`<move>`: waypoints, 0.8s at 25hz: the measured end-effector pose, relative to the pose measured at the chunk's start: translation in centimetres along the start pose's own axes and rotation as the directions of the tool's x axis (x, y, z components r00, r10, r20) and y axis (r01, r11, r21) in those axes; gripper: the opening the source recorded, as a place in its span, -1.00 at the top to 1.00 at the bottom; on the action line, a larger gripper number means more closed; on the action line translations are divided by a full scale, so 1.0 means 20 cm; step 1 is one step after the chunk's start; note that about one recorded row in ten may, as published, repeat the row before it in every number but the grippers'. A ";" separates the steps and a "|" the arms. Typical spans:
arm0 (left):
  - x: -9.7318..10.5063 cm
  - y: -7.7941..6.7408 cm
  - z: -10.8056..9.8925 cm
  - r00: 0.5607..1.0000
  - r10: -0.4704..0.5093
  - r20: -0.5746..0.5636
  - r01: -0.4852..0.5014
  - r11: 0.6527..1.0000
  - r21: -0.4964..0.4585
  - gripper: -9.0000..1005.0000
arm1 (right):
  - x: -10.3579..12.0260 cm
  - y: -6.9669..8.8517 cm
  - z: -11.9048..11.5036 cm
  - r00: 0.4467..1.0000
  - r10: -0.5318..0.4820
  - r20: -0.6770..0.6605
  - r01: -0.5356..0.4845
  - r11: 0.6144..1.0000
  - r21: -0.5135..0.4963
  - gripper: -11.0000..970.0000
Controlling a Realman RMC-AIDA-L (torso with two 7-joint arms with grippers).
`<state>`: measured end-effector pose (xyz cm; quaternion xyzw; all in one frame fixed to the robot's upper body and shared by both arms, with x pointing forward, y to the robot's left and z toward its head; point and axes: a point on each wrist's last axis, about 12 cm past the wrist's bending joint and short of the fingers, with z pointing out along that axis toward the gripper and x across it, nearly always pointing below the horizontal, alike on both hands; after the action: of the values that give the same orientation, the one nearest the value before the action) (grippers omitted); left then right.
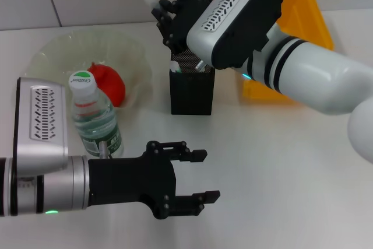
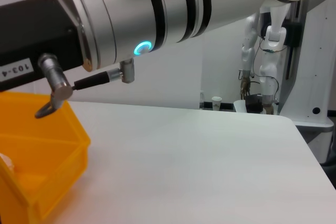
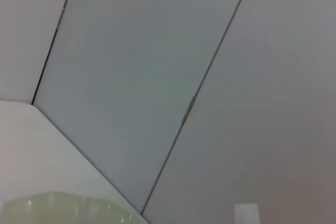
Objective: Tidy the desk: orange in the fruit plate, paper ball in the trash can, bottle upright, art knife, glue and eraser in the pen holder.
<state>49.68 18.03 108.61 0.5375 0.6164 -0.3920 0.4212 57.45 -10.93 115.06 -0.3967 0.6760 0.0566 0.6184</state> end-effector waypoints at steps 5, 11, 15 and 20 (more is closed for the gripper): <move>0.00 0.00 0.00 1.000 -0.001 0.001 0.001 1.000 0.000 -0.39 | 0.01 0.01 -0.01 1.000 0.005 -0.002 -0.005 1.000 0.002 0.71; 0.00 0.00 0.00 1.000 -0.001 0.001 0.001 1.000 0.000 -0.39 | 0.03 0.03 -0.01 1.000 0.005 0.003 -0.005 1.000 0.006 0.71; 0.00 0.00 0.00 1.000 -0.001 0.000 0.001 1.000 -0.002 -0.39 | 0.05 0.03 0.00 1.000 0.025 0.007 -0.025 1.000 0.016 0.71; 0.00 0.00 0.00 1.000 0.001 0.000 -0.001 1.000 -0.004 -0.39 | 0.06 0.04 0.00 1.000 0.026 0.008 -0.026 0.999 0.021 0.71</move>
<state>49.76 17.97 108.62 0.5369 0.6171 -0.3905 0.4225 57.04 -11.00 113.69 -0.3810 0.6792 0.0589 0.6245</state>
